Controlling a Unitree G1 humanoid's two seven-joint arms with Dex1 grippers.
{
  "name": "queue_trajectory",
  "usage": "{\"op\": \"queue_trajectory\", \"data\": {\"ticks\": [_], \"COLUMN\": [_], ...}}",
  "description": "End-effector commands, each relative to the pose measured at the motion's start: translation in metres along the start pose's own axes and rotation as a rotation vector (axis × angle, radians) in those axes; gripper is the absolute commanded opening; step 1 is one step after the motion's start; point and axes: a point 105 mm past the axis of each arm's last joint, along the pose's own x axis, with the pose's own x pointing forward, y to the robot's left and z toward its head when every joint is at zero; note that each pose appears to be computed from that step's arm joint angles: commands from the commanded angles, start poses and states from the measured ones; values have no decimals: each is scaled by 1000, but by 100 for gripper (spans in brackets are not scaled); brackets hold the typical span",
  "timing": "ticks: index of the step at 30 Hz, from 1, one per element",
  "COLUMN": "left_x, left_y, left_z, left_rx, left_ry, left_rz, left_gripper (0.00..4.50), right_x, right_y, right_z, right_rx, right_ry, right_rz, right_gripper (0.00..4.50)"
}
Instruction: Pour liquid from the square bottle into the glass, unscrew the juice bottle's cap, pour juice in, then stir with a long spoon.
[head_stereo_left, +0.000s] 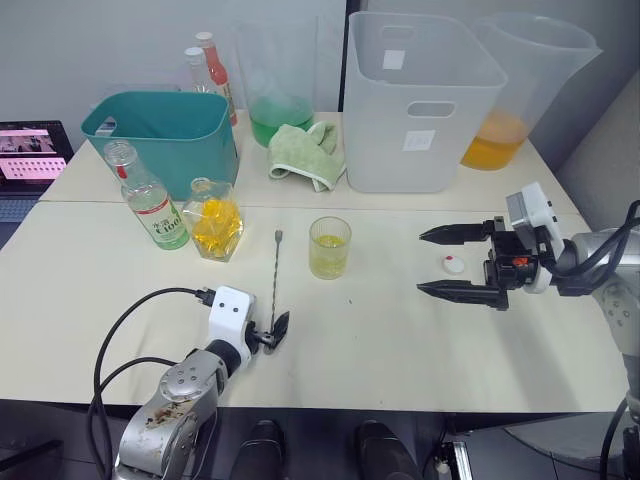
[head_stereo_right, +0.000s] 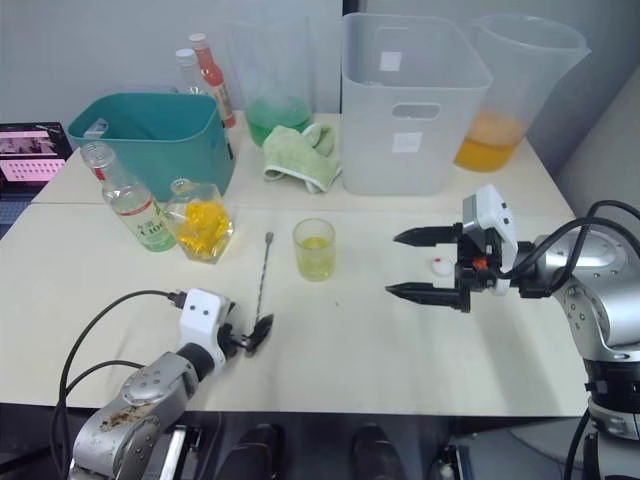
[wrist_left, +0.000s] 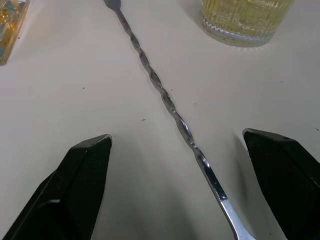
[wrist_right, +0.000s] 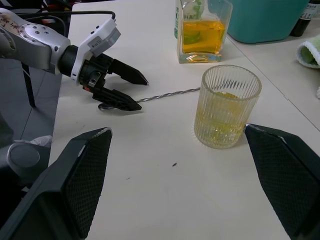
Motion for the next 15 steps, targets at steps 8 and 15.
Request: {"op": "queue_trajectory", "data": {"ticks": [8,15], "left_x": [-4,-25], "left_y": [29,66], "left_z": [-15,-16], "left_rx": [11,59], "left_ry": [85,81], "left_rz": [141,206], "left_gripper": [69,1], "right_x": [-4,-2], "right_y": [4,4], "right_z": [7,4], "right_rx": [-11,1], "right_ry": [-7,-5], "right_rz": [8,12], "right_gripper": [450,450]}}
